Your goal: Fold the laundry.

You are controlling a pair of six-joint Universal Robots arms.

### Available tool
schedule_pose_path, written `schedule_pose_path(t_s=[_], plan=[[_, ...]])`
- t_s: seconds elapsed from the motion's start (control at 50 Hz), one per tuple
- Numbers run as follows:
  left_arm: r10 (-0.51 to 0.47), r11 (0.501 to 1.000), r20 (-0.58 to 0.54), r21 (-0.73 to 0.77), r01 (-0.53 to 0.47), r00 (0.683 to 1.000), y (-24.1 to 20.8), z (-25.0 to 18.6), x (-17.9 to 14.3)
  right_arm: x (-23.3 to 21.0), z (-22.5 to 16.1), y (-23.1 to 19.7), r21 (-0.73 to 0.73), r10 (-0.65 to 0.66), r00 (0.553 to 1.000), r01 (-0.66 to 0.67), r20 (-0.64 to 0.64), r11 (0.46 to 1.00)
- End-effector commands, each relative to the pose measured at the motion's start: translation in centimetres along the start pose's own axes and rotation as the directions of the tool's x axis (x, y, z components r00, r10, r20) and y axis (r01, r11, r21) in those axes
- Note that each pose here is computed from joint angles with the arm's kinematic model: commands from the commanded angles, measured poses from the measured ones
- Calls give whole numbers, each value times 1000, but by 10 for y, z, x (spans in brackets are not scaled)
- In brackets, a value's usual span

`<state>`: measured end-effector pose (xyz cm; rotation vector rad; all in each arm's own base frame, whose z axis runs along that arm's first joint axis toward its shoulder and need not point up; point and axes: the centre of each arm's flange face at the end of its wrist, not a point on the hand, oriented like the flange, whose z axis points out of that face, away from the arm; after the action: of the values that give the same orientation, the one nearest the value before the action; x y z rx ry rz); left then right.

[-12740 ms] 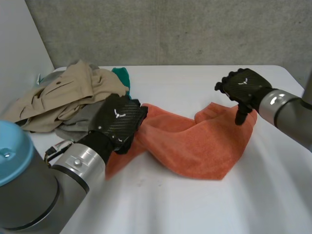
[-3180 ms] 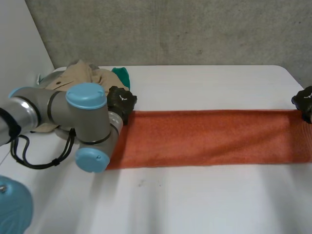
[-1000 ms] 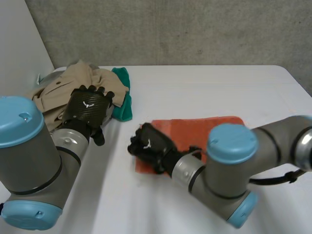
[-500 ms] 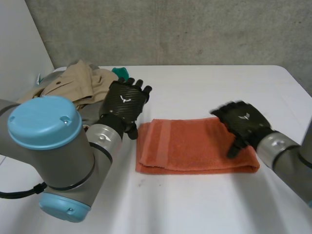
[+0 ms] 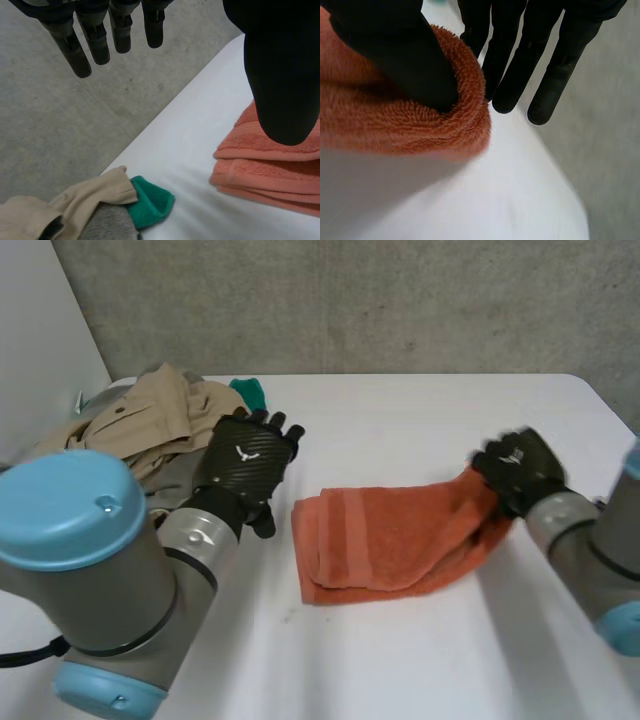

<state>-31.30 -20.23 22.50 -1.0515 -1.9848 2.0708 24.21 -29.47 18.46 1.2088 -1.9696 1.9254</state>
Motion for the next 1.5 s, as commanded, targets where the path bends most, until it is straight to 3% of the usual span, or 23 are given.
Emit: schedule_pose_path(t_s=[0.02, 0.12, 0.26, 0.38, 0.44, 0.5, 0.54, 0.62, 0.7, 0.8, 0.86, 1.02, 1.2, 1.38, 1.5], plan=[[-7, 1000, 72, -9, 8, 997, 2, -6, -27, -86, -21, -73, 265, -80, 978, 27, 192, 964], [-9, 999, 96, -29, 12, 995, 9, -6, -35, -152, -33, -72, 304, -116, 926, 2, 359, 953], [-44, 999, 95, -27, 47, 994, 10, -3, -36, -155, -36, -69, 265, -39, 917, -73, 396, 961], [-119, 993, 87, 22, 118, 989, 1, 17, -32, -74, -26, -83, 211, 297, 910, -364, 290, 907], [-157, 987, 57, 49, 155, 986, -5, 27, -24, -42, -26, -78, 165, 454, 856, -499, 247, 851], [-205, 975, -57, 74, 209, 977, -12, 37, 3, -25, -26, -67, 79, 549, 805, -577, 223, 813], [-239, 965, -134, 81, 251, 962, -13, 47, 21, -18, -25, -60, 35, 579, 788, -598, 207, 801], [-288, 954, -179, 27, 297, 941, -2, 61, 39, -9, -22, -48, -58, 605, 770, -607, 205, 792], [-311, 949, -166, -100, 298, 936, 22, 66, 49, -27, -6, -29, -168, 625, 737, -603, 257, 780], [-286, 940, -105, -222, 258, 952, 48, 63, 58, -46, 10, -7, -289, 643, 708, -576, 291, 765], [-261, 932, -79, -282, 229, 962, 62, 59, 64, -54, 16, 4, -323, 632, 715, -547, 298, 772], [-181, 932, -85, -332, 143, 980, 77, 51, 71, -63, 23, 22, -329, 525, 794, -429, 307, 841], [-170, 944, -112, -304, 129, 979, 63, 45, 74, -39, 19, 4, -220, 440, 872, -396, 214, 891], [-200, 974, -72, -126, 190, 977, -8, 32, 37, -9, -10, -16, -31, 421, 905, -420, 63, 907], [-221, 975, -112, -40, 217, 969, -36, 20, 14, -10, -29, 6, -103, 484, 872, -490, -78, 866]])
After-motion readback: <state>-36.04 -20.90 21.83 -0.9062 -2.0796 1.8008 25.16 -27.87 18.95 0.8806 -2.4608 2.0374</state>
